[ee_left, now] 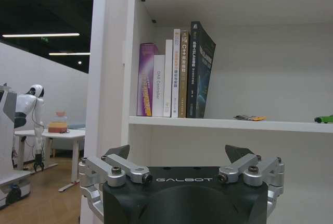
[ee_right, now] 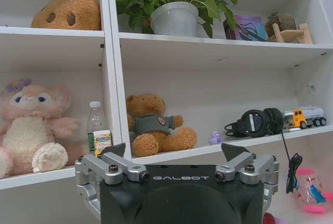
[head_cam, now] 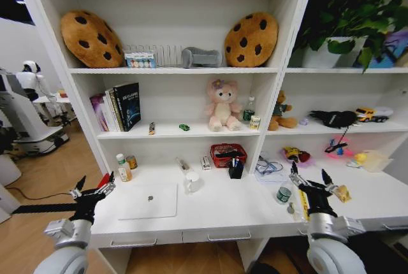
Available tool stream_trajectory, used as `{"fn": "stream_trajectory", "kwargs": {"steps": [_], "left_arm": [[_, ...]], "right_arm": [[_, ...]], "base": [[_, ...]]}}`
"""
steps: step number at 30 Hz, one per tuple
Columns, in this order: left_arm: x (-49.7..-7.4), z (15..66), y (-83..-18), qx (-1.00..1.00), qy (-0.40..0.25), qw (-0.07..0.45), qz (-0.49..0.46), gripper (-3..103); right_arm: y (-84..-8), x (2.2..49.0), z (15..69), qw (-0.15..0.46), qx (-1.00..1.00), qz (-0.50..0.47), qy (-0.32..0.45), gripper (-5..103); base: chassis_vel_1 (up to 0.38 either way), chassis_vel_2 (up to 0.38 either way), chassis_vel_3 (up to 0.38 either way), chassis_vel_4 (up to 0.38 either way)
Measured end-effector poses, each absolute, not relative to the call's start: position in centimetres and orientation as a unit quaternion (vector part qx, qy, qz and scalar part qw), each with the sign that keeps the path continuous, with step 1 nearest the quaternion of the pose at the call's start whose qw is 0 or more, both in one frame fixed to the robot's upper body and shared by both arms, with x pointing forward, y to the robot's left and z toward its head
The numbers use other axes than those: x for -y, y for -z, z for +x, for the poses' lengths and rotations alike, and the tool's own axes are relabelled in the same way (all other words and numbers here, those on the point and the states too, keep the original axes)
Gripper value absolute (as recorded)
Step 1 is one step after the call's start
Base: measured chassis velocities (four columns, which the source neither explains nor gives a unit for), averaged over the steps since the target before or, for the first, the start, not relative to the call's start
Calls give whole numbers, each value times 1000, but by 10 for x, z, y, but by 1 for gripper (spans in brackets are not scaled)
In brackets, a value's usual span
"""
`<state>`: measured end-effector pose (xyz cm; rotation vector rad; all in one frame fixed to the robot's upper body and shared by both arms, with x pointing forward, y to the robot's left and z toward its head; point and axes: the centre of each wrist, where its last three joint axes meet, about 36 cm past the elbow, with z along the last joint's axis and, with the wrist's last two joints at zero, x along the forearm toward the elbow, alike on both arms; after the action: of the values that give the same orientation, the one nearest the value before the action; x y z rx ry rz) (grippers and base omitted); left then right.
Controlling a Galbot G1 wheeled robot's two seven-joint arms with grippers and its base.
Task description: Organize the objects on the table.
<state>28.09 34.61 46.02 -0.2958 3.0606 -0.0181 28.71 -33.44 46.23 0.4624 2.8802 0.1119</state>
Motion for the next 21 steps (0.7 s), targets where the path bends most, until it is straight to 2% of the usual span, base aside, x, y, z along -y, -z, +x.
{"fn": "stream_trajectory", "kwargs": {"steps": [21], "left_arm": [[-346, 281, -460, -995, 6, 33, -96, 100]], "right_arm": [[-462, 334, 287, 111, -981, 157, -38, 100]], "base": [[0, 0, 0, 0]]}}
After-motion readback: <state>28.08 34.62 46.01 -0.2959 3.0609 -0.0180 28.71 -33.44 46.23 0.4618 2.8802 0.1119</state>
